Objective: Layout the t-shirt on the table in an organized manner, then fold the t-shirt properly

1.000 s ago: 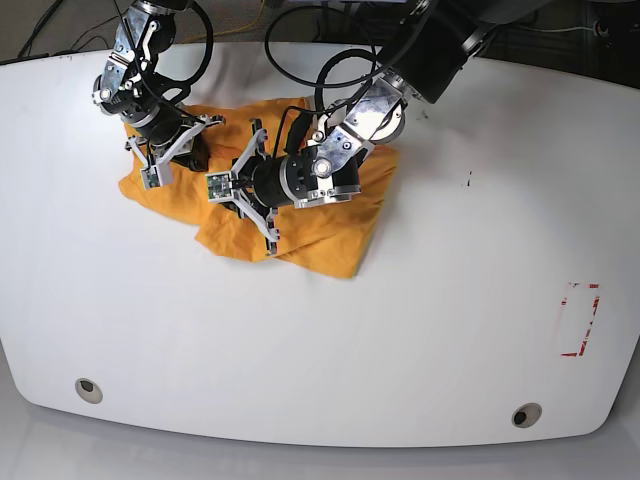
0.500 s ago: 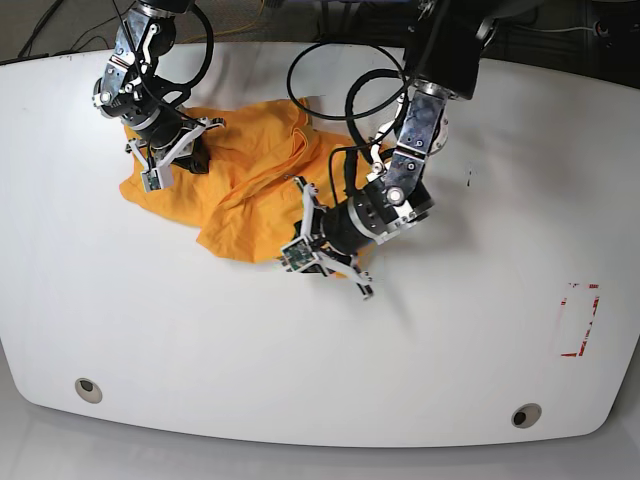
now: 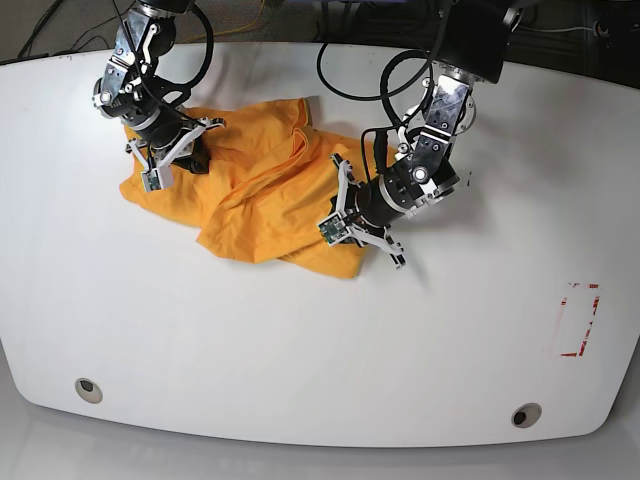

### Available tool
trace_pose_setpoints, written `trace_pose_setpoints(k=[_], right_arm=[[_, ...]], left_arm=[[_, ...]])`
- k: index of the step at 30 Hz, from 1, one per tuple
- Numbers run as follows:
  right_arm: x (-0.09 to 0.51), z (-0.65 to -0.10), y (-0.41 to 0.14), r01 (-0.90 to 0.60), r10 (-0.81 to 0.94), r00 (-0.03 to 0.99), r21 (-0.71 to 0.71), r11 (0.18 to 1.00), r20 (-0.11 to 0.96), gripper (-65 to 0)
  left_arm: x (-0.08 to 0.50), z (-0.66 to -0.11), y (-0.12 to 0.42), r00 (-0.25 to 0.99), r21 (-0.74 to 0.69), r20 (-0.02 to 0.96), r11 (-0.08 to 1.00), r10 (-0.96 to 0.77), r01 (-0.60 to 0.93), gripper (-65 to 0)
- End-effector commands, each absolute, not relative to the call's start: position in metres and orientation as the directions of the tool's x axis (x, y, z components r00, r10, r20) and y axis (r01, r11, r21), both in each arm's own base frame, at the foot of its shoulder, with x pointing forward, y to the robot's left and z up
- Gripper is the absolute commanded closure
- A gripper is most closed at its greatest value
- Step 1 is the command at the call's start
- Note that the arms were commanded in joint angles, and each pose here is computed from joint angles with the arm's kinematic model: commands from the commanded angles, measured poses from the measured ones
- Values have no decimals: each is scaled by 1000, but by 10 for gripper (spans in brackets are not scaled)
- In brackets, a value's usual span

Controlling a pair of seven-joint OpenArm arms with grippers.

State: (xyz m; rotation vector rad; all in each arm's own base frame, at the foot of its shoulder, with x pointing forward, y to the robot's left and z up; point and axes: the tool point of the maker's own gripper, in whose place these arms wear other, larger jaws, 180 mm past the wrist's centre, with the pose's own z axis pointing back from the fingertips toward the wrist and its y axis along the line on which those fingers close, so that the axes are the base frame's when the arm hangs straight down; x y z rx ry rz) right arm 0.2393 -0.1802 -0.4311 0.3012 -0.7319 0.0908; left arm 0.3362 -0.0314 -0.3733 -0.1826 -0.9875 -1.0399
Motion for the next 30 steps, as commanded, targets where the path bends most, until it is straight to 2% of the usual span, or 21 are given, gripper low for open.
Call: trace_pose_setpoints(k=[1,8,15,19,27,30], right_arm=[[232,-438,-186,-186,16,777,205,961,629,0],[233,-437,-187,-188,18,773,202,961,634,0],[235,-432,-195,-196,39,768,176,965,640,0],[245,-408,-197,-220,79,726,122,968,683,0],[260,-351,-201,-267,212,678,-33,963,704,0],[263,-339,-193,-281,230,669,-45,959,707,0]], left_arm=[[339,-378,-30,152,293,759,540,-633,789,-22],[331,-416,-12,222,242,721,539,-656,807,-22],[338,-423,19,288,223,727,610,-624,760,-22],[332,-427,35,318,220,719,636,-618,740,-22],[324,-431,43,330,219,711,641,-621,736,-22],[322,-432,43,334,215,709,641,-621,737,-22]])
